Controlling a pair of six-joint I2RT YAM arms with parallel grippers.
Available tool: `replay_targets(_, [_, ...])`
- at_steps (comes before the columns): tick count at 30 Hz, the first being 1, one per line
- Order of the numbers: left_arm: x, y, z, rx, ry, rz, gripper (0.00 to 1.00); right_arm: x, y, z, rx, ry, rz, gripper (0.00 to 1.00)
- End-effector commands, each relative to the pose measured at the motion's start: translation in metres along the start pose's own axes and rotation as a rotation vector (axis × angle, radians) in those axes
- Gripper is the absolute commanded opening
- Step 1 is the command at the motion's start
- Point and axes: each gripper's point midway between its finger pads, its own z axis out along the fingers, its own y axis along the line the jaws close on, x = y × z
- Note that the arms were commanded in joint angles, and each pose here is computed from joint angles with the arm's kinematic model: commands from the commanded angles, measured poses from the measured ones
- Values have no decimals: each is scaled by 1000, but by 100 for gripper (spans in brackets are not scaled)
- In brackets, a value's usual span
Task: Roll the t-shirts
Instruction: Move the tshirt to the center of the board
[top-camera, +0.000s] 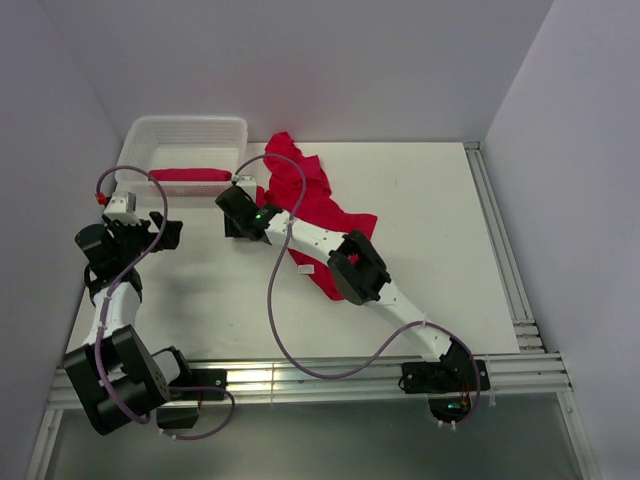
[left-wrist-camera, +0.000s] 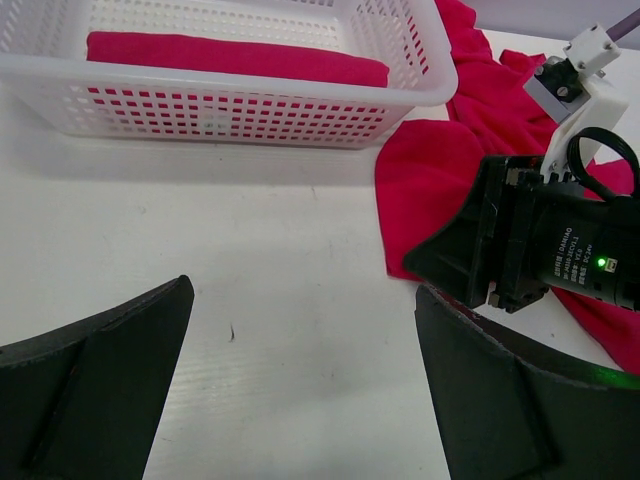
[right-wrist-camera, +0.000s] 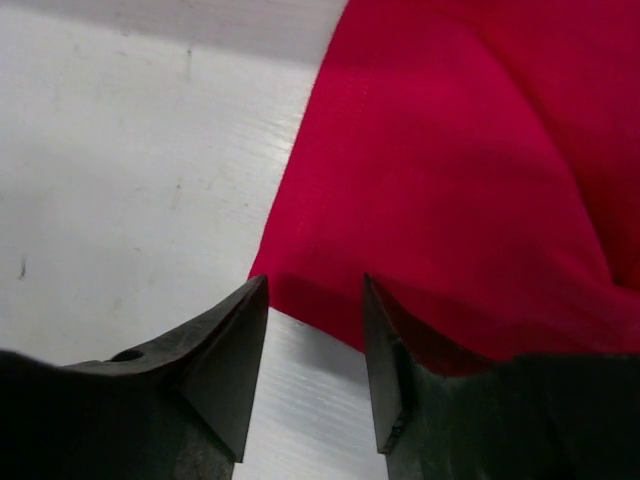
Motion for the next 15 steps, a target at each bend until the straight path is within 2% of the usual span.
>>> replay_targets(1, [-11,-4,1,34,-30,25,99,-6,-11,-8,81,-12,-13,51])
replay_targets(2, [-11,-4,2,36,-29,27,100,-5,-22,-10,128,-12,-22,55])
replay_targets(8, [-9,-6,2,48,-19,24,100,0,-49,-24,242,7,-92,55])
replay_targets(9, [-9,-5,3,49,-18,24,100,-5,-54,-29,269,-5,-89,54])
replay_targets(11, [-9,-6,2,57,-16,28,100,6,-67,-34,304,26,-108,45])
replay_targets(12, [-8,-8,2,66,-13,29,100,0,-65,-44,292,19,-106,45])
replay_targets(13, [-8,-10,2,78,-12,33,99,23,-77,-44,305,75,-128,45])
replay_targets(15, [-8,-11,1,80,-15,36,100,25,-78,-53,280,82,-125,47])
